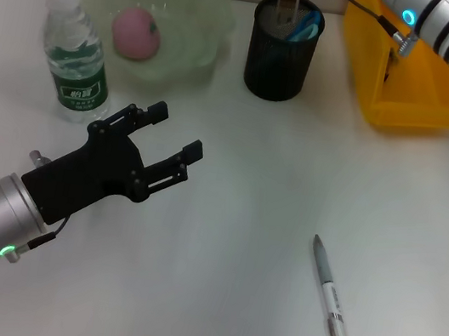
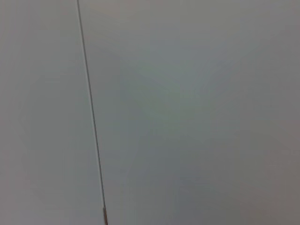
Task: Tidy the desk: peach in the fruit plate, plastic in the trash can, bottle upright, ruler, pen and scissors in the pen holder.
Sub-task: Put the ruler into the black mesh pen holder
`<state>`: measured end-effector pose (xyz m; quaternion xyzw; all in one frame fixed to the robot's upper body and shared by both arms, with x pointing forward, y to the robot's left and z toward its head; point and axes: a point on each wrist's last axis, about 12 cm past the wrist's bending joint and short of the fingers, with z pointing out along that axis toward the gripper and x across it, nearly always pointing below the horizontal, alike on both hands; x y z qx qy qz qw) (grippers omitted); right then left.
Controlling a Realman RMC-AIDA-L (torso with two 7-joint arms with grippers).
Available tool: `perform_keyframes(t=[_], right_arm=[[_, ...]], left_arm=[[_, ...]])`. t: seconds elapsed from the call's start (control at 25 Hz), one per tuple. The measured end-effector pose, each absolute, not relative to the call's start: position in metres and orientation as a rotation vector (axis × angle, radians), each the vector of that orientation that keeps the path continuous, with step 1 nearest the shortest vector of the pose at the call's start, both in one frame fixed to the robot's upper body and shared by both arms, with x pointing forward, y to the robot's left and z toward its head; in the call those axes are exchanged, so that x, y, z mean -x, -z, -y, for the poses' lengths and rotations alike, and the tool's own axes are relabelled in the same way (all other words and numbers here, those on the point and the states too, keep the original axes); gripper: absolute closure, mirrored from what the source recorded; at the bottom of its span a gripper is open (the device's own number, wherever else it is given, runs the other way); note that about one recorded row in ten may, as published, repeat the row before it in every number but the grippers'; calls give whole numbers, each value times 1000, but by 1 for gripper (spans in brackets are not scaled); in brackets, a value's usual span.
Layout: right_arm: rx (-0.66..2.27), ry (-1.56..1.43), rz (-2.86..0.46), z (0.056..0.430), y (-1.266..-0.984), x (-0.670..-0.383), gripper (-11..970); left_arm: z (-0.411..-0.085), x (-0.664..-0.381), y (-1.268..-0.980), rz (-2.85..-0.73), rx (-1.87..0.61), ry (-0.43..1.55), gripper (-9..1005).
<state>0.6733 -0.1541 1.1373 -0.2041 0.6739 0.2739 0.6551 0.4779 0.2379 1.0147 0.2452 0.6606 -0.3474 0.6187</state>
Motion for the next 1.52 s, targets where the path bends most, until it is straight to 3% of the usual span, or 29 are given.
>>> perform_keyframes(t=[1.12,1.32,1.44,1.52], right_arm=[[504,-568,-1543,149,-1139,-678,555],[511,-570,-1542,149,-1139,-678,329],[512,-574,-1537,149,-1139,-677,328],[512,-575,-1537,149,-1139,-677,256]], left_arm=[[-237,-478,-1015,-1514,-568,804,212],[-237,-478,-1016,-1513,-569,805,212],[-237,-478,-1016,-1513,-569,805,212],[-237,-478,-1016,-1513,-569,805,212]])
